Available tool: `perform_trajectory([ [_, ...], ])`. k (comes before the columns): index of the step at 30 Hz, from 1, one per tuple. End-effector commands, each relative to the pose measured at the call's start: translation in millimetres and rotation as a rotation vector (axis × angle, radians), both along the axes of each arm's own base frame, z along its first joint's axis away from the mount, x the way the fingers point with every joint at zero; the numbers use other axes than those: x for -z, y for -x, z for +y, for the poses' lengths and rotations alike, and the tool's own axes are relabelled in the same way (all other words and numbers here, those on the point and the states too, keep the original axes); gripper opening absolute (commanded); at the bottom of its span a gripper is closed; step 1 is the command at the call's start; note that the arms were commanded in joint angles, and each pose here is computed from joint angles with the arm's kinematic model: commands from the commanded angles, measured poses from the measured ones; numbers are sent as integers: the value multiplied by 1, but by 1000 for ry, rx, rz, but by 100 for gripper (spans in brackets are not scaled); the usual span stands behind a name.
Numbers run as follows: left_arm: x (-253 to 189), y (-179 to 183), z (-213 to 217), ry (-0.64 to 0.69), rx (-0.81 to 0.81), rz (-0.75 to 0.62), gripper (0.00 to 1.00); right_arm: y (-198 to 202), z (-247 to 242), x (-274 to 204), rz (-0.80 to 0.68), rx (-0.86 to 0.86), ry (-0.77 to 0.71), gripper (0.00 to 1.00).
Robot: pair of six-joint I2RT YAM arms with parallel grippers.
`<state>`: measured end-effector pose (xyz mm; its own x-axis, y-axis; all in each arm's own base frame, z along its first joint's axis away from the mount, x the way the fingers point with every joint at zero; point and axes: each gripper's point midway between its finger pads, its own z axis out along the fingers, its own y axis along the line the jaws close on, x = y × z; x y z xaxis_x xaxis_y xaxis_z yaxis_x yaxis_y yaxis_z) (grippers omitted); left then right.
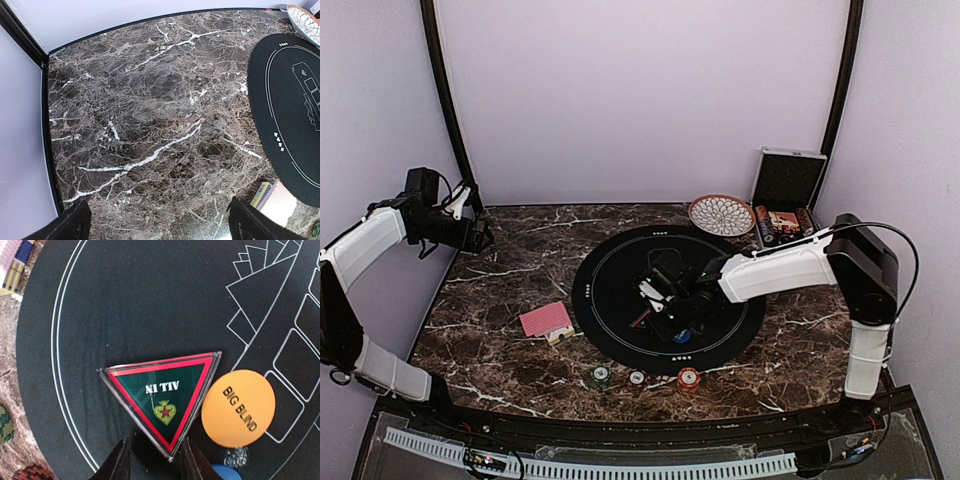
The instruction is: Distribute texas hold em gaming equipment
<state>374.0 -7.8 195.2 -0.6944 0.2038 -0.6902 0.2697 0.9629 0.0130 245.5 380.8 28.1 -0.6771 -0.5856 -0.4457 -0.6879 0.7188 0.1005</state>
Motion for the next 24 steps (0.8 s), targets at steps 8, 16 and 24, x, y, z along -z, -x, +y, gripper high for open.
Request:
perform_trajectory([
  [8,-26,2,-1,3,4,-57,99,-10,28,4,-7,-46,-17,30],
  [16,-25,5,0,-9,11,-59,99,-23,45,12,-19,-59,-10,29],
  [24,-26,6,0,-13,17,-66,99,-34,62,18,-41,-80,-11,30],
])
